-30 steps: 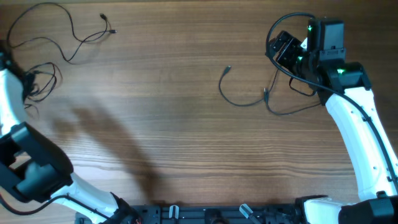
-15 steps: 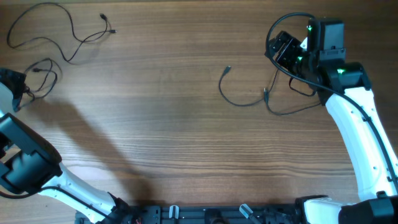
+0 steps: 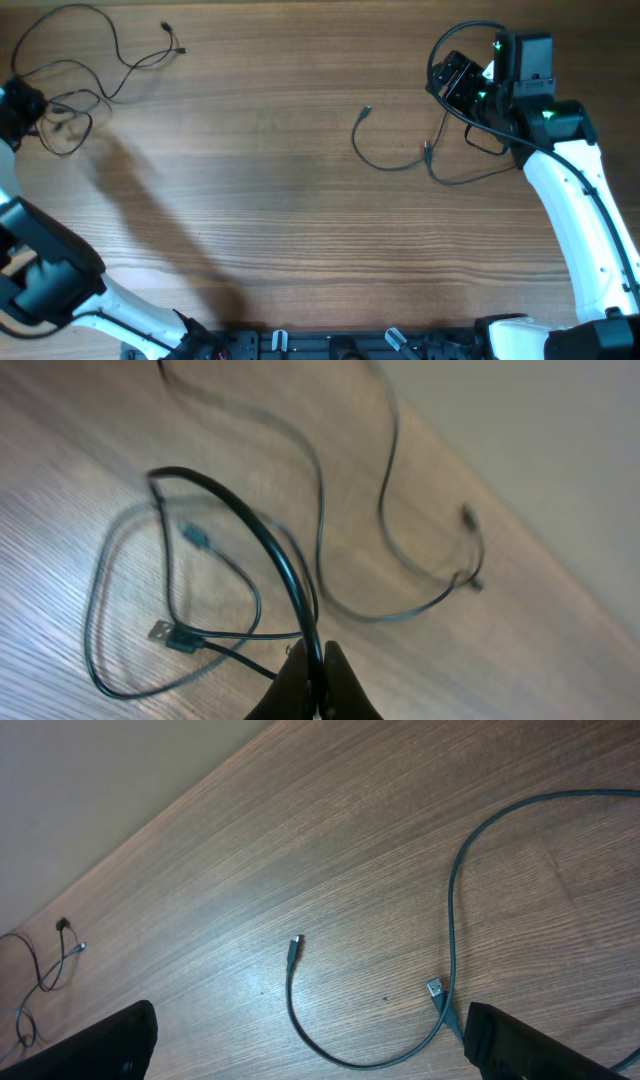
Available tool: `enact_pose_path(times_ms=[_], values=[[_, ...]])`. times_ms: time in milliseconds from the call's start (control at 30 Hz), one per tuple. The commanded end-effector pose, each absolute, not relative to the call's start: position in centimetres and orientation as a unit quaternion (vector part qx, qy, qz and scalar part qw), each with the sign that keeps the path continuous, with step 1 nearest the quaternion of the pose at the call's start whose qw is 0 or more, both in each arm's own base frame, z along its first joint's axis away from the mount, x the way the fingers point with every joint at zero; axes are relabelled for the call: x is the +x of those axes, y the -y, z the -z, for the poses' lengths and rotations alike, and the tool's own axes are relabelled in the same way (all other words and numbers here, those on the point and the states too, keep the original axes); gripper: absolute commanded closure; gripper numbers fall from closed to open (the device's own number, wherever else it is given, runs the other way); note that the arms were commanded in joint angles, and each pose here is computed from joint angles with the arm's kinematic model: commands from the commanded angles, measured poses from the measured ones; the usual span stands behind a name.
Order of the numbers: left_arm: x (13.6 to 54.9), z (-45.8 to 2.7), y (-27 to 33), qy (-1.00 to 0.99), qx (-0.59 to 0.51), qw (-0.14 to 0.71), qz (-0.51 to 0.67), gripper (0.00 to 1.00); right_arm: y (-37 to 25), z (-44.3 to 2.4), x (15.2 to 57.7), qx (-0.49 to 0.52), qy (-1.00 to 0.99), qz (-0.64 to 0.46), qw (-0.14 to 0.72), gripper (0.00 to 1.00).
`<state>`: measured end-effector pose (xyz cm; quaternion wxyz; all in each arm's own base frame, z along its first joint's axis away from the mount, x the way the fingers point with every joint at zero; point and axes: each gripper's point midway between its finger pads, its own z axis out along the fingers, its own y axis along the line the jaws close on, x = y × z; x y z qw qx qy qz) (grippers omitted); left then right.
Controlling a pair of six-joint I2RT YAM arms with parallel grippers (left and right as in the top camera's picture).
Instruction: Untangle cables
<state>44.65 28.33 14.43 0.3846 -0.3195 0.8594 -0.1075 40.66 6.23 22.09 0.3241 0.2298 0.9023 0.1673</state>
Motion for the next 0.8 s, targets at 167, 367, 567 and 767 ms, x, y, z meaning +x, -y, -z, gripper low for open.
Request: enact_pose_path(times_ms=[167,367,567,767], values=[[44.8,-5.3,-25.1,-0.857,-0.278,0.327,0.285,0.90,-6.8,-21.5,40.4,0.220,-0.909,-0.177,0.306,0.00],[39.9,-4.0,-32.4,-0.830,-0.392,0.320,0.234,0.80,-6.8,-21.5,40.4,0.220,-0.909,-0.177,0.307,0.00],[37.8,-4.0,-35.3,-0.812,-0.433,0.327,0.215,0.00,-6.8,-21.5,40.4,0.228,-0.906,-0.181,0.306,0.00],[41.6,-12.2,-35.6,-0.761,-0.393,0.420,0.299,0.00,-6.9,-21.5,40.4,0.228,-0.907,-0.182,0.304,0.00]])
